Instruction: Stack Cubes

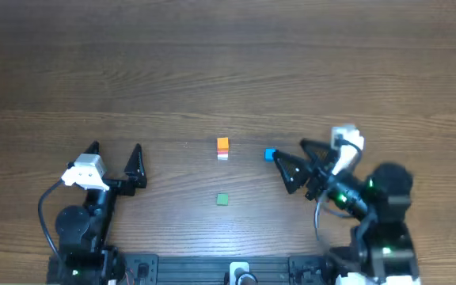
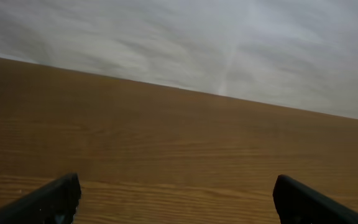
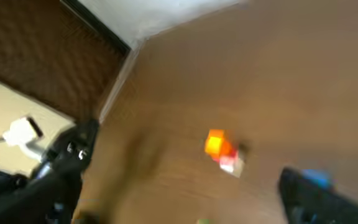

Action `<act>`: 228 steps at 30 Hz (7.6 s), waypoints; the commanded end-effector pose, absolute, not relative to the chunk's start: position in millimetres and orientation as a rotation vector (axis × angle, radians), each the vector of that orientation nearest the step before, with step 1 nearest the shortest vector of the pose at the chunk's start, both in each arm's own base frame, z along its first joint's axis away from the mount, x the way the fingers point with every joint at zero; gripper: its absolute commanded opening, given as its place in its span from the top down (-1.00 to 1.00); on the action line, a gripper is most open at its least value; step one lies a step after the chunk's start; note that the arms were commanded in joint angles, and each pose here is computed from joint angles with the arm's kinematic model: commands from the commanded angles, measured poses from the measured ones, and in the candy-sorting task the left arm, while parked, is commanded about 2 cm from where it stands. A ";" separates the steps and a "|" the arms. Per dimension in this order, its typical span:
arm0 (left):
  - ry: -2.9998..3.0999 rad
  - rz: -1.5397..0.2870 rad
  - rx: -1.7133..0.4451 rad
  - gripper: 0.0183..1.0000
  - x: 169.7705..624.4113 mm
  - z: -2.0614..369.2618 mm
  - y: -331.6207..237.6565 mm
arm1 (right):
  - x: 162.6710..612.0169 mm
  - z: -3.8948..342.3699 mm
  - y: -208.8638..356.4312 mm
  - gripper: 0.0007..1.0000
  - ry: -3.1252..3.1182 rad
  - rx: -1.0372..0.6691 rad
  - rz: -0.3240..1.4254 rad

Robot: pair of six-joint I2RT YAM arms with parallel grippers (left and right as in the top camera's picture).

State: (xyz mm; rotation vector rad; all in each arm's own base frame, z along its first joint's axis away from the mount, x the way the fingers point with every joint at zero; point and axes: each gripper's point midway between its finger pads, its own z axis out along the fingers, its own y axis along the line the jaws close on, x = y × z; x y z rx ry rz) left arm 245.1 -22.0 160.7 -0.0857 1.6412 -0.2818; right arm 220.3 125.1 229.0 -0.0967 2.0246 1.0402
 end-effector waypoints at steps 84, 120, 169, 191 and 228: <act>1.635 -0.260 -0.084 -1.00 245.1 160.1 -19.2 | 169.5 11.5 257.1 0.16 2.995 0.094 0.021; 1.635 -0.260 -0.084 -1.00 245.1 160.1 -19.2 | 169.5 9.1 259.9 0.69 2.994 0.088 0.027; 1.635 -0.260 -0.084 -1.00 245.1 160.1 -19.2 | 290.5 114.6 250.7 0.98 2.952 0.007 0.022; 1.635 -0.260 -0.084 -1.00 245.1 160.1 -19.2 | 295.7 95.2 257.4 0.98 2.980 0.000 0.025; 1.635 -0.260 -0.084 -1.00 245.1 160.1 -19.2 | 302.7 85.0 254.0 -0.77 2.973 0.012 -0.020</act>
